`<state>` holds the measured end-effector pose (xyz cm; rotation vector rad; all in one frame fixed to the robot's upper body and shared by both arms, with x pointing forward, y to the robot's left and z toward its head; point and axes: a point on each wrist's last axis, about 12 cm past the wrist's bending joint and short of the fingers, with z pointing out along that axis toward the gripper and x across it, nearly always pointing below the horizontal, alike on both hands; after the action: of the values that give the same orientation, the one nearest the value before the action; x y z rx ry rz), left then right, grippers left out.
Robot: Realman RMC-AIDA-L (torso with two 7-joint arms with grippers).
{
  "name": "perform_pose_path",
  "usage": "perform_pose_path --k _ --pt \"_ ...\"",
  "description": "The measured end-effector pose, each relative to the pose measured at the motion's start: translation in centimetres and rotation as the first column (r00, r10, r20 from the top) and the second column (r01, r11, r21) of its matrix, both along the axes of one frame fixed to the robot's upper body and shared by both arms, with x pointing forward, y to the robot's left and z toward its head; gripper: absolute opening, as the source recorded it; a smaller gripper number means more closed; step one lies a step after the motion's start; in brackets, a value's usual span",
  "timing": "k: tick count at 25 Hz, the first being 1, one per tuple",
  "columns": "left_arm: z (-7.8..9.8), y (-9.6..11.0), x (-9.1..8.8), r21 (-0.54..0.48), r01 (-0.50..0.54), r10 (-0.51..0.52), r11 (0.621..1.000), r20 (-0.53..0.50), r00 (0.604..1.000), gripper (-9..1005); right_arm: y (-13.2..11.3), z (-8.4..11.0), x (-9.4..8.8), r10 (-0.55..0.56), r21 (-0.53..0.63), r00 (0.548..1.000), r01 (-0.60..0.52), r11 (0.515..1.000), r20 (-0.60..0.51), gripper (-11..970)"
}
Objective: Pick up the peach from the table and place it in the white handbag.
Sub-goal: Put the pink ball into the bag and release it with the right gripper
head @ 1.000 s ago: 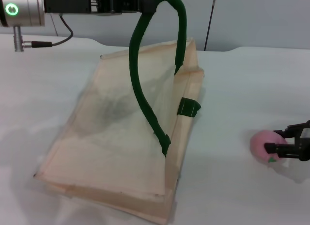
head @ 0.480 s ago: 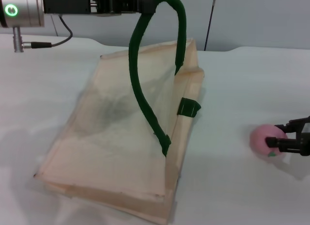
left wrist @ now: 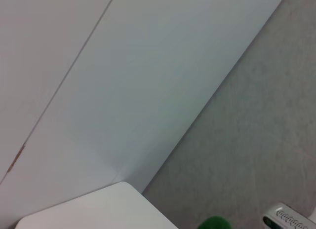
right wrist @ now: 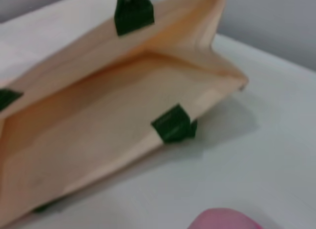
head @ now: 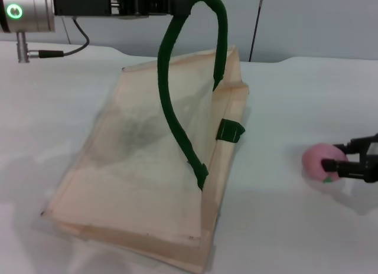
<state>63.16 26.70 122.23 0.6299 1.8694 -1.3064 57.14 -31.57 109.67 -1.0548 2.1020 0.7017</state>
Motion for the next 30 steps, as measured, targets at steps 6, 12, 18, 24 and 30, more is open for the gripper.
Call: perform_pose_path --k 6,12,18,24,30 --pt "0.6 -0.3 0.3 -0.017 0.003 -0.003 1.0 0.017 1.0 114 2.4 1.4 1.6 0.066 0.055 0.995 -0.07 0.996 0.071 443" --pt "1.6 -1.0 0.8 -0.017 0.019 -0.018 1.0 0.04 0.999 114 6.4 2.2 3.0 0.198 0.083 0.975 -0.206 0.975 0.098 438" --pt "2.3 -1.5 1.2 -0.023 0.03 -0.029 0.999 0.061 0.998 114 9.9 2.9 3.8 0.305 0.109 0.945 -0.318 0.942 0.12 437" --pt "2.8 -1.8 1.4 -0.044 0.035 -0.032 0.998 0.079 0.996 114 13.2 3.0 4.8 0.343 0.105 0.929 -0.358 0.928 0.136 434" --pt "3.4 -2.1 1.6 -0.063 0.037 -0.031 0.997 0.097 0.995 113 15.5 2.5 5.8 0.34 0.039 0.931 -0.348 0.937 0.136 434"
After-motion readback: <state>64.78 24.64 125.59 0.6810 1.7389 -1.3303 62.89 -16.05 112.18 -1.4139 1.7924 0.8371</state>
